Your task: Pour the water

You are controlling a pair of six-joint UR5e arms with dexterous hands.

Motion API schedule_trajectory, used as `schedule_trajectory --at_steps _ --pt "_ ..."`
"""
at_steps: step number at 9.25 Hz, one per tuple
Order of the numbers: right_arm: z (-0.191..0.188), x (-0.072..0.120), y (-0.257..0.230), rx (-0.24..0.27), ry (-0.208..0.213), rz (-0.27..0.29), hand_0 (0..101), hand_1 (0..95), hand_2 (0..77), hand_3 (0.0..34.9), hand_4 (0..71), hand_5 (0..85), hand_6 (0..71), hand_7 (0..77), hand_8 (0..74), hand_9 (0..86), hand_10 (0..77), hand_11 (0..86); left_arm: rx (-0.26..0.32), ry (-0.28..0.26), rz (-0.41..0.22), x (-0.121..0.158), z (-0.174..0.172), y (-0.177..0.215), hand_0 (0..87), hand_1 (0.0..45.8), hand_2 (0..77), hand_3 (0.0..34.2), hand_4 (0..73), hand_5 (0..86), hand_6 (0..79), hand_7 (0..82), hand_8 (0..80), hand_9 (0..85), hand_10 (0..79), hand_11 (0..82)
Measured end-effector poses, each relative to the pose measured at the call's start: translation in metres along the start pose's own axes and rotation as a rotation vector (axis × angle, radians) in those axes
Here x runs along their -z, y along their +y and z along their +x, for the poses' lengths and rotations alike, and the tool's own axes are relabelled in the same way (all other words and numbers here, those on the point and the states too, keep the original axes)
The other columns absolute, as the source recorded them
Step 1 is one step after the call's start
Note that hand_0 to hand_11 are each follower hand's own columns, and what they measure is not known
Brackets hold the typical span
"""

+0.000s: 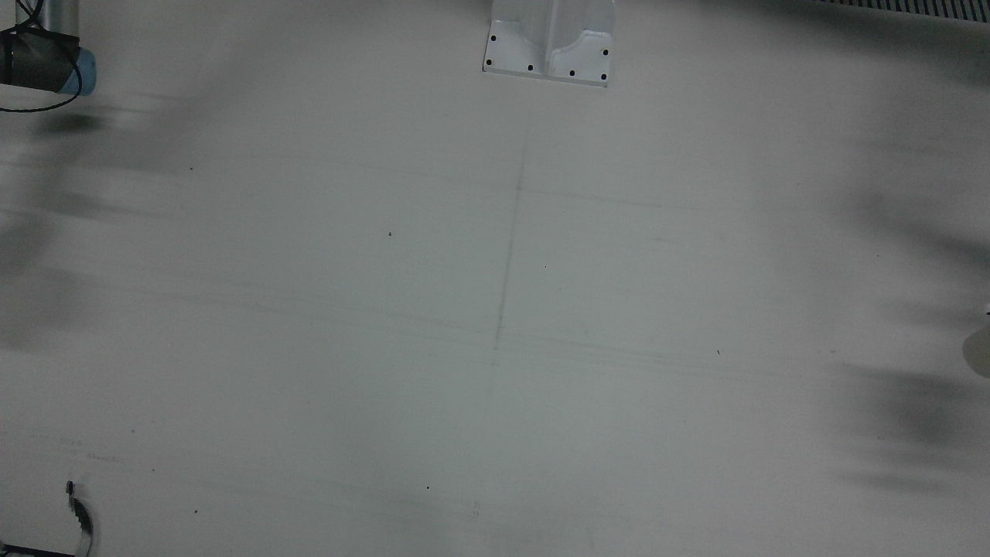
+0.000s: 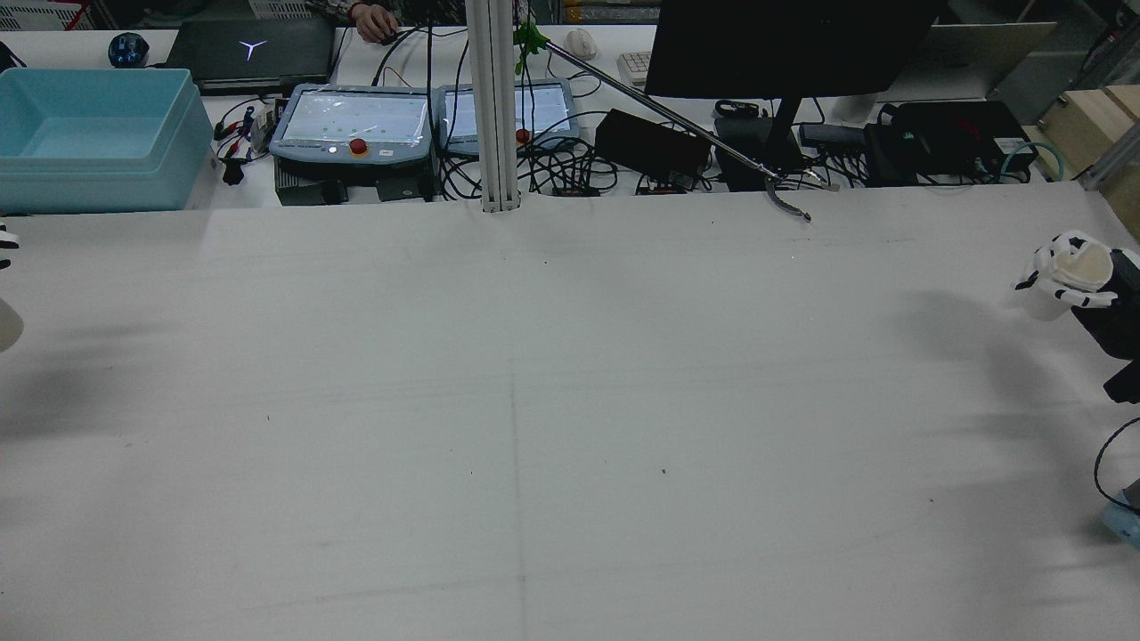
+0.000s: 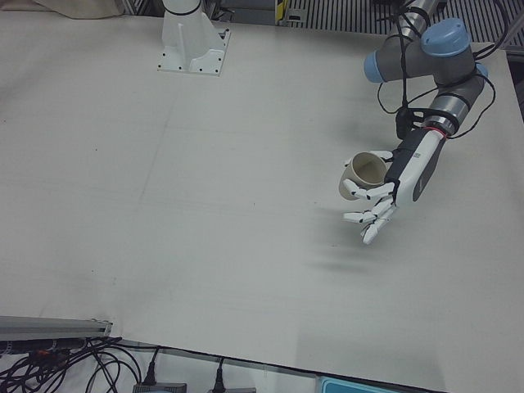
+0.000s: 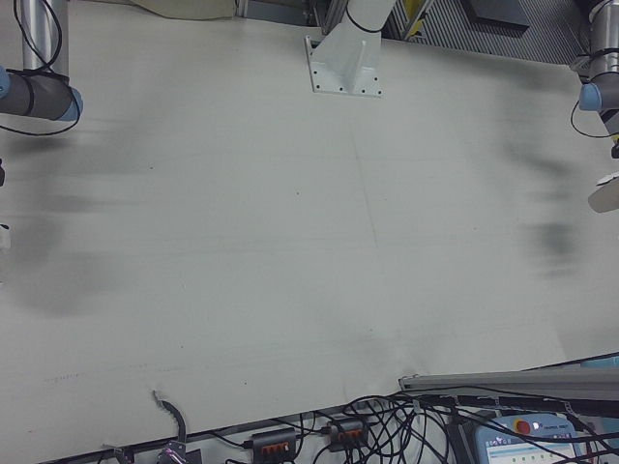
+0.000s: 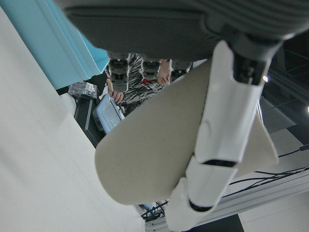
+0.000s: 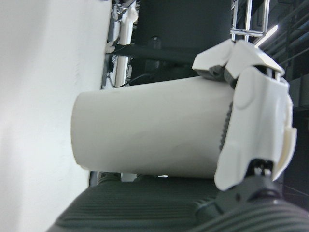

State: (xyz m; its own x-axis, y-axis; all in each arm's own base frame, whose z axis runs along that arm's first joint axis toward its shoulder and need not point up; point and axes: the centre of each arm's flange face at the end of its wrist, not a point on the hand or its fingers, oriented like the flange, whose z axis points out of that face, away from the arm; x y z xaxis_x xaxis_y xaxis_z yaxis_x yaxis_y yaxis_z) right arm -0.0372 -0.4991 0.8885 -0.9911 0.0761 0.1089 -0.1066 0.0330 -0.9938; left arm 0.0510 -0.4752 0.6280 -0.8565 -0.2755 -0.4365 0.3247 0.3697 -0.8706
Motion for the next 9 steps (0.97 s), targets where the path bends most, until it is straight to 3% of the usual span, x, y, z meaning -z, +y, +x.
schedule_trajectory --at_steps 1,2,3,4,5,6,7,8,9 --pt "0.005 0.003 -0.015 -0.008 0.007 0.0 57 18.0 47.5 12.1 22.4 69.3 44.2 59.5 37.1 49.6 27.3 42.5 -0.012 -0.002 0.009 0.016 -0.006 -0.012 72.6 26.2 20.7 8.7 48.5 39.3 16.9 29.5 4.9 7.1 8.2 14.7" --pt "0.009 -0.005 -0.008 -0.031 0.008 -0.034 57 15.8 48.0 12.2 24.5 68.7 43.1 57.8 38.2 51.8 28.4 43.1 -0.019 -0.004 0.017 0.03 -0.01 -0.022 69.9 26.2 20.7 8.7 48.5 39.3 16.9 29.5 5.4 6.5 8.7 13.6" --pt "0.011 -0.016 0.01 -0.06 0.007 -0.077 55 15.8 43.6 12.2 25.1 69.8 36.0 51.8 38.2 51.8 28.4 43.1 -0.023 -0.008 0.024 0.043 -0.015 -0.03 69.9 26.2 20.7 8.7 48.5 39.3 16.9 29.5 5.4 6.5 8.7 13.6" --pt "0.011 -0.027 0.027 -0.085 0.003 -0.115 55 15.8 43.6 12.2 25.1 69.8 36.0 51.8 38.2 51.8 28.4 43.1 -0.03 -0.012 0.032 0.055 -0.021 -0.041 71.5 26.2 20.7 8.5 48.5 39.3 16.9 28.9 5.4 4.9 8.7 13.6" --pt "0.01 -0.035 0.041 -0.102 0.0 -0.143 50 11.5 39.8 11.9 19.6 64.9 25.6 43.1 17.5 34.9 4.9 25.1 -0.042 -0.016 0.04 0.063 -0.029 -0.055 71.5 26.2 20.7 8.5 48.5 39.3 16.9 28.9 5.4 4.9 8.7 13.6" --pt "0.011 -0.04 0.052 -0.112 0.001 -0.158 50 11.5 39.8 11.9 19.6 64.9 25.6 43.1 17.5 34.9 4.9 25.1 -0.06 -0.017 0.046 0.069 -0.036 -0.069 69.2 25.1 21.8 8.6 48.5 39.3 16.9 28.9 5.4 5.5 7.6 13.6" --pt "0.013 -0.038 0.059 -0.117 0.009 -0.156 49 9.3 15.8 18.4 7.6 46.9 0.5 21.8 0.0 8.2 0.0 1.1 -0.085 -0.016 0.048 0.074 -0.043 -0.082 69.2 25.1 21.8 8.9 48.5 39.3 15.8 28.9 5.4 5.5 7.6 13.6" --pt "0.015 -0.034 0.063 -0.119 0.018 -0.148 48 9.8 1.6 25.3 6.0 16.9 0.5 7.1 0.0 0.5 0.0 1.1 -0.112 -0.013 0.05 0.08 -0.049 -0.094 69.3 25.1 21.8 8.5 48.5 39.3 15.8 28.9 5.4 5.5 7.6 13.6" --pt "0.016 -0.032 0.068 -0.121 0.026 -0.147 48 9.8 1.6 25.3 6.0 16.9 0.5 7.1 0.0 0.5 0.0 1.1 -0.14 -0.009 0.052 0.088 -0.055 -0.107 69.3 25.1 21.8 8.5 48.5 39.3 15.8 28.9 5.4 5.5 7.6 13.6"
